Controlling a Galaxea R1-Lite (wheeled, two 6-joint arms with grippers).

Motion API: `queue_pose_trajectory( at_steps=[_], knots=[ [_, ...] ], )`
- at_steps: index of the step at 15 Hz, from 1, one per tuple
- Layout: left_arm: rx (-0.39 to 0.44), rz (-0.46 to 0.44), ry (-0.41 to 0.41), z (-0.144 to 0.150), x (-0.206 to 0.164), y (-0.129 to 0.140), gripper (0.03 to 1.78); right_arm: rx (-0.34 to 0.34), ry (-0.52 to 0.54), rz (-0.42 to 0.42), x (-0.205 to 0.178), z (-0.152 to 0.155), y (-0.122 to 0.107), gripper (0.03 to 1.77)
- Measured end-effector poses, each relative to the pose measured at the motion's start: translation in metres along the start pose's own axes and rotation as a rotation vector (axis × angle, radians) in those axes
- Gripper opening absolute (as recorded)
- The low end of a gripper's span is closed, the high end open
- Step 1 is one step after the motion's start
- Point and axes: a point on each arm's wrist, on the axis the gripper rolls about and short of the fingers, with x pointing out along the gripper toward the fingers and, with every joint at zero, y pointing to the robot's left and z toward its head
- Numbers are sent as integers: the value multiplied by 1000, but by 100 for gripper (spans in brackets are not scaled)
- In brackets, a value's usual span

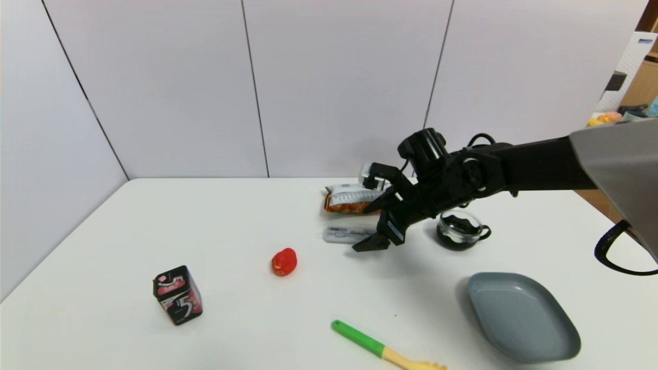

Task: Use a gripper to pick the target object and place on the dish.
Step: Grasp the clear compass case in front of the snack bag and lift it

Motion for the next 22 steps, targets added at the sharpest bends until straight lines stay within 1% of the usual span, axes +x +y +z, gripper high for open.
queue_pose_trajectory(
  at_steps=[3, 12, 16, 22],
  knots=[
    [0, 0, 0, 0, 0, 0, 169, 13, 8, -2, 1, -4, -3, 171],
    [0, 0, 0, 0, 0, 0, 169, 24, 23, 11, 8, -10, -4, 171],
    [0, -1, 0, 0, 0, 0, 169, 43, 45, 33, 11, -13, -2, 171],
    [0, -1, 0, 0, 0, 0, 169, 57, 42, 38, 15, -9, -4, 171]
  ],
)
